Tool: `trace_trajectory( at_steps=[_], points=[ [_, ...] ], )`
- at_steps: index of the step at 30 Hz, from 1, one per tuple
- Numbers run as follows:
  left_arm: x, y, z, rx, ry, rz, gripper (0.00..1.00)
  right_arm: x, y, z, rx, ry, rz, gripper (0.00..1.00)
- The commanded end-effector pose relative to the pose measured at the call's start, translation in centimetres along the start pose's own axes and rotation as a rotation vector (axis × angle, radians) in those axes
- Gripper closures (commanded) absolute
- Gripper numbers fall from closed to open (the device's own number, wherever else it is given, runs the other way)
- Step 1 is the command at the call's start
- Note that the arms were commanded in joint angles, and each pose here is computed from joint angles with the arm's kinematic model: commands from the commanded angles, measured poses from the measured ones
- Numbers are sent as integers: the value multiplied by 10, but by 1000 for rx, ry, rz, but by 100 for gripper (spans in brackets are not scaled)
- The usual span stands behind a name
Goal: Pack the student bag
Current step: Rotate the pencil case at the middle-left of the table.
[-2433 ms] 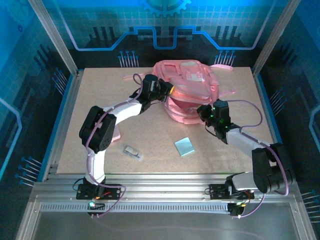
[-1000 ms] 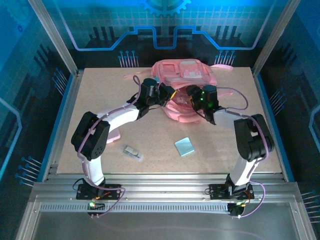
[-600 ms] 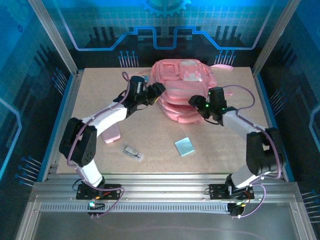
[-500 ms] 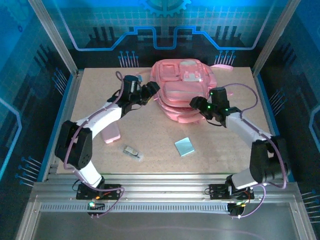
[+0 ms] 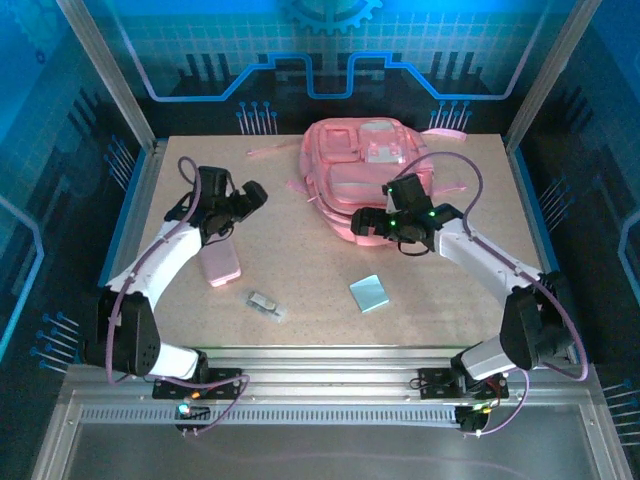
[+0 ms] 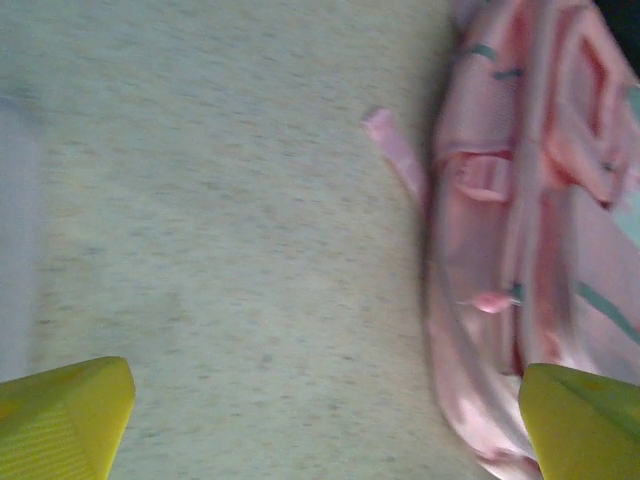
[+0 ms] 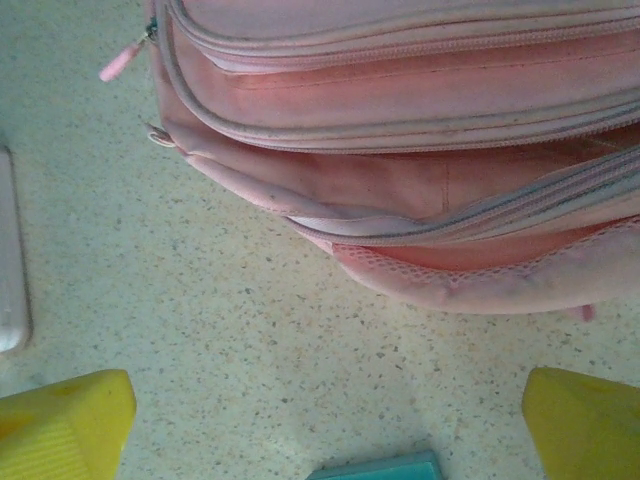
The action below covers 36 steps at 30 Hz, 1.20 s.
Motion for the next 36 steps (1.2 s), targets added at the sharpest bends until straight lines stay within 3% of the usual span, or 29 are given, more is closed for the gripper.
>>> trace_trajectory(
  at_steps=[1,7,15,29,33,36],
  points=[
    [39,9,-11,40,-9,218,1,8,-1,1,-16,50,-69,0],
    [94,1,-26,78,125,367,1,22,-9,-2,-22,121,-96,0],
    [107,-33,-43,172,129,366,1,34,-16,-12,-6,157,-82,0],
    [21,-91,-83,276,133,56,2,60,-42,-37,72,220,-25,0],
    [0,-106,-83,309,122,15,3,72,-49,-42,89,322,9,0],
    [-5,-95,-70,263,98,10,2,85,-55,-42,121,437,67,0]
  ],
)
Point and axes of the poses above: each hand's point on the last joint's axis, 136 mm out from that joint toward the fingers, its own y axis back along the fingers, its own x axis along the line the jaws close on, z = x × y, the point moved 10 cm from there along y, back along the fingers, and after that the axes turned 12 degrees about -y, right-handed, at the moved point
